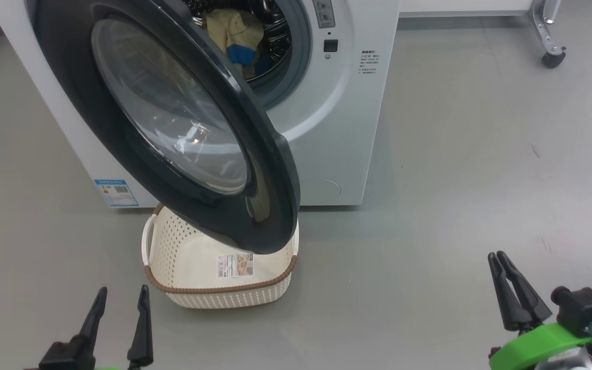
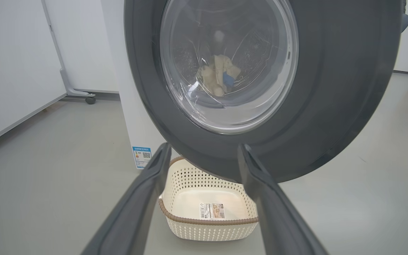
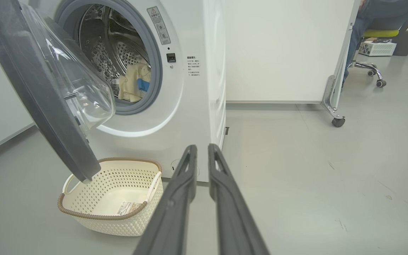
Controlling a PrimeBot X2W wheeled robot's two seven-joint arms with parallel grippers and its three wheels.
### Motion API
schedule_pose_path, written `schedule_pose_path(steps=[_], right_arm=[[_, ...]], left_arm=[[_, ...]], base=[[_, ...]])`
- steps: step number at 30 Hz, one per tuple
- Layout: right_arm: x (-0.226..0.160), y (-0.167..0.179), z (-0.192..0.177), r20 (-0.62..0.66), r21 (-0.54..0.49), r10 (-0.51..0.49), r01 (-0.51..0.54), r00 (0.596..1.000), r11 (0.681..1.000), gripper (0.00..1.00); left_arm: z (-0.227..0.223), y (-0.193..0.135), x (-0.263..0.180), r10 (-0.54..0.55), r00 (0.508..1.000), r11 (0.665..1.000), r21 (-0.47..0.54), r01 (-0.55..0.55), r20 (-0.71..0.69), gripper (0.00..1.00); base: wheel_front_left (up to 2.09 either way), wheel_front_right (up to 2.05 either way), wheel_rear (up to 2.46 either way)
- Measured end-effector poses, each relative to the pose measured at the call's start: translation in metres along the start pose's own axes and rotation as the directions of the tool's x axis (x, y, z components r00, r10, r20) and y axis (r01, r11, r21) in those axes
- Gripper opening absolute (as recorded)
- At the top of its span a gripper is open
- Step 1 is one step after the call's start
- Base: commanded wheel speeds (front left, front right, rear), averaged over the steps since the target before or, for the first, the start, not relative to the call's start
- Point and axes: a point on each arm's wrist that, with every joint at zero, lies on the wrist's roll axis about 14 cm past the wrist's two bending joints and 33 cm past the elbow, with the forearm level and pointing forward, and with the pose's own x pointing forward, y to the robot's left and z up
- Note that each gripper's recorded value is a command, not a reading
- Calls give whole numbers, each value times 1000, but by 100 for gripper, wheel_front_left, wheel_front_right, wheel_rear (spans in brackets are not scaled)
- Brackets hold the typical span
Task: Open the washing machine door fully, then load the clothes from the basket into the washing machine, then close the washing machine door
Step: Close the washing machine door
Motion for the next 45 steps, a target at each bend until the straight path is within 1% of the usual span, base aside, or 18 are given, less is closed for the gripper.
schedule_pose_path(steps=[6, 10, 14, 17, 20, 22, 25, 29, 31, 32, 33, 38, 40, 42, 45], right_arm=[[0, -1, 1, 4, 0, -2, 2, 1000, 1000, 0], [5, 7, 9, 28, 3, 20, -20, 999, 1000, 0], [19, 16, 36, 114, -7, 57, -56, 992, 998, 0], [30, 27, 62, 191, -16, 94, -92, 977, 996, 0], [40, 46, 88, 264, -30, 157, -155, 952, 987, 0], [45, 65, 105, 312, -45, 214, -210, 926, 977, 0], [50, 94, 135, 391, -67, 300, -298, 870, 952, 0], [48, 134, 176, 497, -101, 401, -408, 770, 907, 0], [43, 157, 184, 516, -108, 457, -474, 724, 874, 0], [41, 169, 183, 515, -104, 483, -508, 708, 855, 0], [36, 190, 175, 496, -94, 534, -569, 684, 817, 0], [29, 236, 131, 377, -45, 654, -693, 655, 720, 0], [26, 249, 111, 322, -15, 690, -726, 648, 688, 0], [27, 256, 94, 278, 16, 708, -741, 649, 672, 0], [37, 258, 76, 236, 72, 704, -735, 670, 675, 0]], left_arm=[[-2, 2, -2, 6, 1000, 1000, -7, -6, -4, 100], [-3, 5, -4, 15, 1000, 1000, -8, -15, -10, 100], [-3, 5, -5, 17, 1000, 1000, -9, -17, -9, 100], [-4, 4, -5, 17, 1000, 1000, -12, -17, -11, 100], [-5, 3, -6, 19, 1000, 1000, -20, -19, -14, 100], [-6, 2, -7, 18, 1000, 999, -27, -19, -17, 100], [-7, 3, -8, 25, 999, 999, -28, -26, -19, 100], [-8, 6, -11, 38, 999, 999, -28, -38, -22, 100], [-9, 8, -13, 45, 999, 999, -29, -46, -24, 100], [-9, 9, -14, 49, 998, 998, -29, -50, -25, 100], [-10, 9, -16, 53, 998, 998, -34, -54, -27, 100], [-12, 12, -21, 66, 997, 997, -40, -67, -36, 100], [-15, 11, -22, 64, 997, 997, -41, -65, -44, 100], [-17, 9, -22, 61, 997, 997, -44, -63, -51, 100], [-16, 8, -17, 59, 997, 996, -57, -62, -49, 100]], base=[[0, 0, 0], [0, 0, 0], [0, 0, 0], [0, 0, 0], [0, 0, 0], [0, 0, 0], [0, 0, 0], [0, 0, 0], [0, 0, 0], [0, 0, 0], [0, 0, 0], [0, 0, 0], [0, 0, 0], [0, 0, 0], [0, 0, 0]])
